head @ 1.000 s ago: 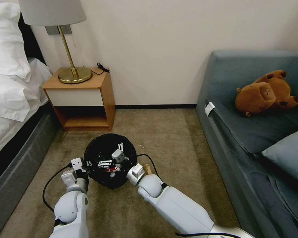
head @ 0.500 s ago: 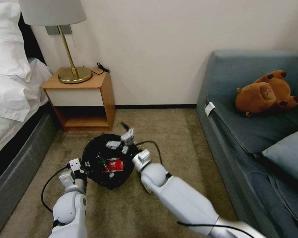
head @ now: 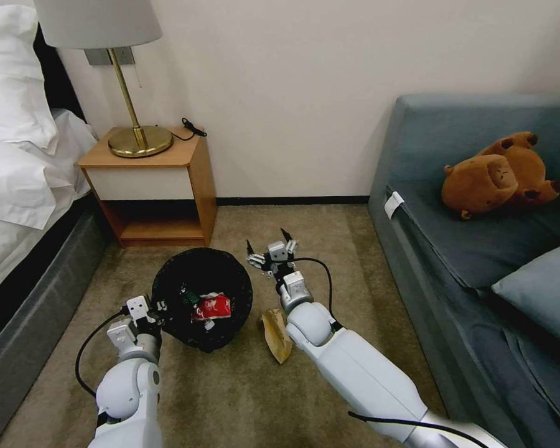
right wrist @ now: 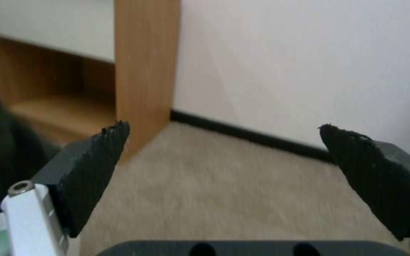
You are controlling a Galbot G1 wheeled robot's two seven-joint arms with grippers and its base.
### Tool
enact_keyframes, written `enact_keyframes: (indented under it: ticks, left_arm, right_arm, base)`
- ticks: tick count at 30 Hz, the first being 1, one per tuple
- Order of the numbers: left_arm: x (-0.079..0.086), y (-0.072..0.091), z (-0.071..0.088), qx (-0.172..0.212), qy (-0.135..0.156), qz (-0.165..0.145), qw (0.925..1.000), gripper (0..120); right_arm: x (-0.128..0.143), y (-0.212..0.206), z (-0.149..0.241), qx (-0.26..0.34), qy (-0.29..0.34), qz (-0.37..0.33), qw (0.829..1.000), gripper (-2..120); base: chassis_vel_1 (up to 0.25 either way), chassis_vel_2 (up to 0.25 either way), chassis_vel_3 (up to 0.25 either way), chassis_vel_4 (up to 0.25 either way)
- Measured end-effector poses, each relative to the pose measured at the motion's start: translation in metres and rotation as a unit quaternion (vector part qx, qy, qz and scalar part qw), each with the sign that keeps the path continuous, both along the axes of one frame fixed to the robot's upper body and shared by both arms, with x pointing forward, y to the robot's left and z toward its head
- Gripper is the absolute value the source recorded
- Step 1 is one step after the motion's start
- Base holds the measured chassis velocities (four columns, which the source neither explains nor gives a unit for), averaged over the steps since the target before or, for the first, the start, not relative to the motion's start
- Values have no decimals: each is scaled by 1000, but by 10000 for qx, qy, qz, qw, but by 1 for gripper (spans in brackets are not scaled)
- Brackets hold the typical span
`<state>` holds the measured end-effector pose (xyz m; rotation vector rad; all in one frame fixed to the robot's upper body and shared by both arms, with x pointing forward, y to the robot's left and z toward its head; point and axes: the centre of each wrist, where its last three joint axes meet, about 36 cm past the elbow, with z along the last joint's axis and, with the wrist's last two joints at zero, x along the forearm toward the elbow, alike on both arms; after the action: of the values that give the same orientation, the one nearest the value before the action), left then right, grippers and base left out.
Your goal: Pick up the trash bin, then pick up the garbage on the floor and place it into the trash bin.
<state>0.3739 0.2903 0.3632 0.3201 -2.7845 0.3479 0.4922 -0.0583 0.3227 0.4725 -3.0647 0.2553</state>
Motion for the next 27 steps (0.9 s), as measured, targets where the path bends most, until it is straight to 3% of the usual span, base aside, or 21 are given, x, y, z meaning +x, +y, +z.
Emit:
enact_keyframes:
  ticks: [19,27]
  left_arm:
    - [-6,0,12,52,-125,1,9999,1]
    - [-7,1,13,82,-117,9,9999,1]
  right_arm:
    - [-47,-28,-88,-270,1572,188,9870,100]
    - [-57,-30,-110,-412,1661,367,9846,100]
  base:
    - [0,0,0,0]
    - [0,0,0,0]
